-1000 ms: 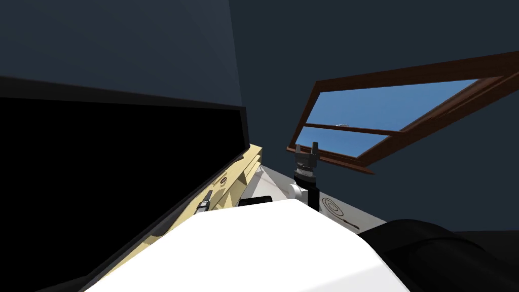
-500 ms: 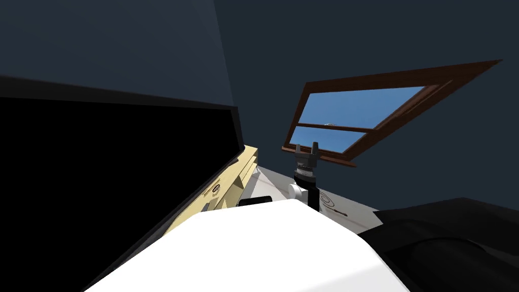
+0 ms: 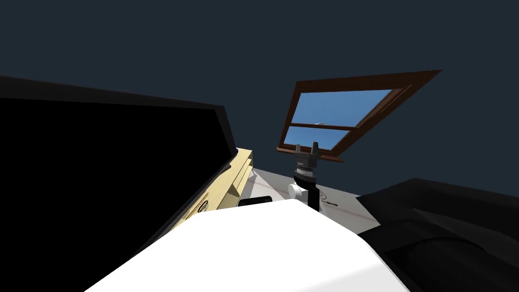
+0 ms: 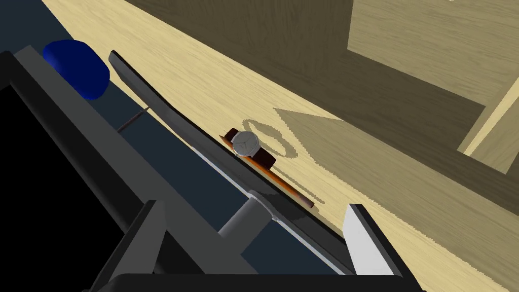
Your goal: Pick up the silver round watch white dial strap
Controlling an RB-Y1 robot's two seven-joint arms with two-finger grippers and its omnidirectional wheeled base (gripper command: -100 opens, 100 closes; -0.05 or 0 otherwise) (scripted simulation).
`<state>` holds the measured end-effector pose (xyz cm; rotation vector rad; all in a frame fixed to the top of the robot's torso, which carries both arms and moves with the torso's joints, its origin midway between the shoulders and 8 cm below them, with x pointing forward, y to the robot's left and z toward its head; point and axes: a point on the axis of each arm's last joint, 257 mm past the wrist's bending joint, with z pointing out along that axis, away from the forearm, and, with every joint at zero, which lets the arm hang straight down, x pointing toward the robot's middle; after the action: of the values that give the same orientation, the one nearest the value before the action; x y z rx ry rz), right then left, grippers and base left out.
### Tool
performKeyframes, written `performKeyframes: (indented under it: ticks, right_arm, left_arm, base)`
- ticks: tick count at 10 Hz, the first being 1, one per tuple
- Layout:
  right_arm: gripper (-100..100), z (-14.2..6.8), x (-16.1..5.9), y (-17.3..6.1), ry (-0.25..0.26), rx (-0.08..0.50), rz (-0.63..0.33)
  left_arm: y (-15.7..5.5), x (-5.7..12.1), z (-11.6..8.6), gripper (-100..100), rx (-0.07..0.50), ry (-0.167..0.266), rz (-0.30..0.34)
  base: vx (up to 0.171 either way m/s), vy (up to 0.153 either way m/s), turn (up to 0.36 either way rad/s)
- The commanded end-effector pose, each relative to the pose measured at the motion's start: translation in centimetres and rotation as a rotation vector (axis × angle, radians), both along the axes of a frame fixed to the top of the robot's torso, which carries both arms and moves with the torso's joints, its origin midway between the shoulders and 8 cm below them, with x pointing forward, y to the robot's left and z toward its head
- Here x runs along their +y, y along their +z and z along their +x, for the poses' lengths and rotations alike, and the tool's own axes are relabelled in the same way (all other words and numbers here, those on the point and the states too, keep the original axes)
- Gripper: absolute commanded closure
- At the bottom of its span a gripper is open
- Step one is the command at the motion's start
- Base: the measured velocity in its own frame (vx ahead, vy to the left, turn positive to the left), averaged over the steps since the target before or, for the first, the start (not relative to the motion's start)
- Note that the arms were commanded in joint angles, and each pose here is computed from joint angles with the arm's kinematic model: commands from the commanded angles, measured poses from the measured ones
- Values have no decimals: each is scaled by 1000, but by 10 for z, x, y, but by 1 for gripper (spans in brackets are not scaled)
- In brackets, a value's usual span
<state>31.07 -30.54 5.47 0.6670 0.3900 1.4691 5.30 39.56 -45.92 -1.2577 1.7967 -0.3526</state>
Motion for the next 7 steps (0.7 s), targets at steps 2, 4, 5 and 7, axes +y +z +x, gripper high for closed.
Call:
performKeyframes:
  ticks: [2,4,5,7]
  right_arm:
    - [0,0,0,0,0,0,0]
    - [0,0,0,0,0,0,0]
    - [0,0,0,0,0,0,0]
    - [0,0,0,0,0,0,0]
  left_arm:
    - [-20,7,-46,-100,107,17,22]
    - [-34,17,-97,-100,216,27,51]
    - [-35,17,-101,-100,225,30,50]
    - [-40,21,-123,-100,272,32,64]
  base:
    - [136,17,-218]
    - [138,-19,-220]
    - [141,1,-105]
    - [67,-1,-88]
